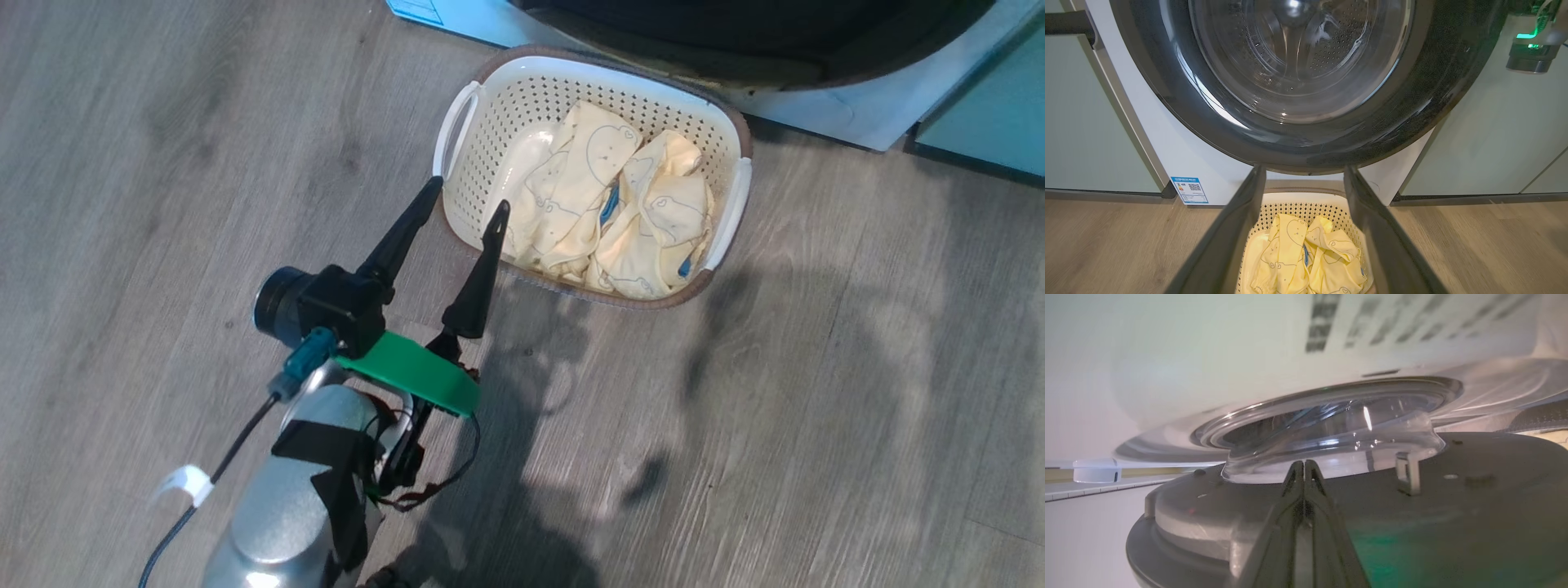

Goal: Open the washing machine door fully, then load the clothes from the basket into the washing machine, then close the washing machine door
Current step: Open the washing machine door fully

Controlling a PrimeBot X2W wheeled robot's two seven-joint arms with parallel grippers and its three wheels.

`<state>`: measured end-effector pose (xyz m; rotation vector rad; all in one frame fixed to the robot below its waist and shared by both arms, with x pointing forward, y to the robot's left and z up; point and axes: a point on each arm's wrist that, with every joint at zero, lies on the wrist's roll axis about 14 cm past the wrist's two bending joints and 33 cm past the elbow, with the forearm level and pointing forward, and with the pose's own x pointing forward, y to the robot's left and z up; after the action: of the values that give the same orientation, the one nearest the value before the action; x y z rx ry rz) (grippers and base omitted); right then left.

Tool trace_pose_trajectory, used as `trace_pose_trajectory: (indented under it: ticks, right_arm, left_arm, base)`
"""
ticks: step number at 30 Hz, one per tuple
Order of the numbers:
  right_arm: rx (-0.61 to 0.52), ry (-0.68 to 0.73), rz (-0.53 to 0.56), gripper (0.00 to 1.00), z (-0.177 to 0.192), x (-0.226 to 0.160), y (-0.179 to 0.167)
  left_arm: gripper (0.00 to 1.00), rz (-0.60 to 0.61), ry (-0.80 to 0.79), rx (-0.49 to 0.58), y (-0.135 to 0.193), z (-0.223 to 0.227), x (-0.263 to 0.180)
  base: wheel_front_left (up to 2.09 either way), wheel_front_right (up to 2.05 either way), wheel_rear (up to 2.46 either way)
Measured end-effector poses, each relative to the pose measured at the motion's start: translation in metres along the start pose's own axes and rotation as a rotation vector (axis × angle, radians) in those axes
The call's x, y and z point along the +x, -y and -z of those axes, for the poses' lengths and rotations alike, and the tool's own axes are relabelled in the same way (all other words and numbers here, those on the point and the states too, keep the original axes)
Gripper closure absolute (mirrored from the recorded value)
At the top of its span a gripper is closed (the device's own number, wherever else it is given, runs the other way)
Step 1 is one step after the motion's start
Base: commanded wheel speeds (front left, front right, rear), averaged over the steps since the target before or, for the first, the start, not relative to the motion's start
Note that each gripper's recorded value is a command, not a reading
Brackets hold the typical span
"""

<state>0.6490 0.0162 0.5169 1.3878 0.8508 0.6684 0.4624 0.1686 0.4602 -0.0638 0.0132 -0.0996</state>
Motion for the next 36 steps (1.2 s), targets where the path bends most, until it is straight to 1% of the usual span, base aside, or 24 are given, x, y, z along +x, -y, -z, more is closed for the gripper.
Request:
trace_pose_trajectory:
  ticks: [7, 20, 26, 36]
  right_arm:
    - [-0.006, -0.121, 0.003, 1.0, 0.032, -0.002, 0.009]
    - [-0.004, -0.298, -0.056, 1.0, 0.102, -0.026, 0.008]
    - [-0.006, -0.364, -0.077, 1.0, 0.136, -0.04, 0.007]
    - [-0.009, -0.434, -0.082, 1.0, 0.179, -0.055, 0.006]
  left_arm:
    - [0.0, -0.004, 0.012, 0.0, -0.001, -0.004, 0.002]
    - [0.0, 0.024, 0.059, 0.011, 0.01, -0.024, -0.002]
    - [0.0, 0.006, 0.04, 0.01, 0.008, -0.021, -0.017]
    - [0.0, 0.007, 0.057, 0.007, 0.01, -0.031, -0.032]
  base:
    - [0.0, 0.0, 0.0]
    - [0.0, 0.0, 0.0]
    - [0.0, 0.0, 0.0]
    - [0.0, 0.0, 0.0]
